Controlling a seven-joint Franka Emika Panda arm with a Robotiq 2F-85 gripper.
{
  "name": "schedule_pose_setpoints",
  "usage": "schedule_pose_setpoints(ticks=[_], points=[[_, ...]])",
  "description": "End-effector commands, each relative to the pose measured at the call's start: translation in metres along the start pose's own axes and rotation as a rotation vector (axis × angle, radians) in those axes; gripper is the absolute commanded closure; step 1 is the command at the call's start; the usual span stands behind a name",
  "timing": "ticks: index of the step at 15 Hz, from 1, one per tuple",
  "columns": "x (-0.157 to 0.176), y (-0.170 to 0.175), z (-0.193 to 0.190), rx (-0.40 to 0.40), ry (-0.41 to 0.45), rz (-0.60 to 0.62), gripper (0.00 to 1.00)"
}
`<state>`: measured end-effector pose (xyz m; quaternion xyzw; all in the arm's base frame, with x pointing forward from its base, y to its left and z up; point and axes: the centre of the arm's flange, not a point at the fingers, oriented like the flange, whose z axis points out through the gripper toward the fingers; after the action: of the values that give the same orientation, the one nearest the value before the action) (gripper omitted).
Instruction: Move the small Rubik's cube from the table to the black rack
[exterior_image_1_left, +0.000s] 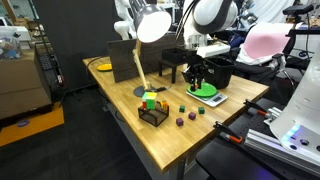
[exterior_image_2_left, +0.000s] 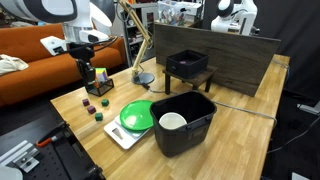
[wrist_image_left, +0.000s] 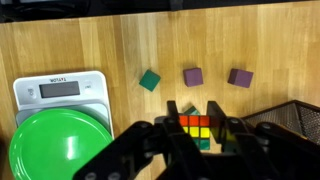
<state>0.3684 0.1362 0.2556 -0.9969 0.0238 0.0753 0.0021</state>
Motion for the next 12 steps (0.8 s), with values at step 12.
schedule_pose_setpoints(ticks=[12], points=[[-0.011, -0.054, -0.047, 0.021, 0.121, -0.15, 0.67]])
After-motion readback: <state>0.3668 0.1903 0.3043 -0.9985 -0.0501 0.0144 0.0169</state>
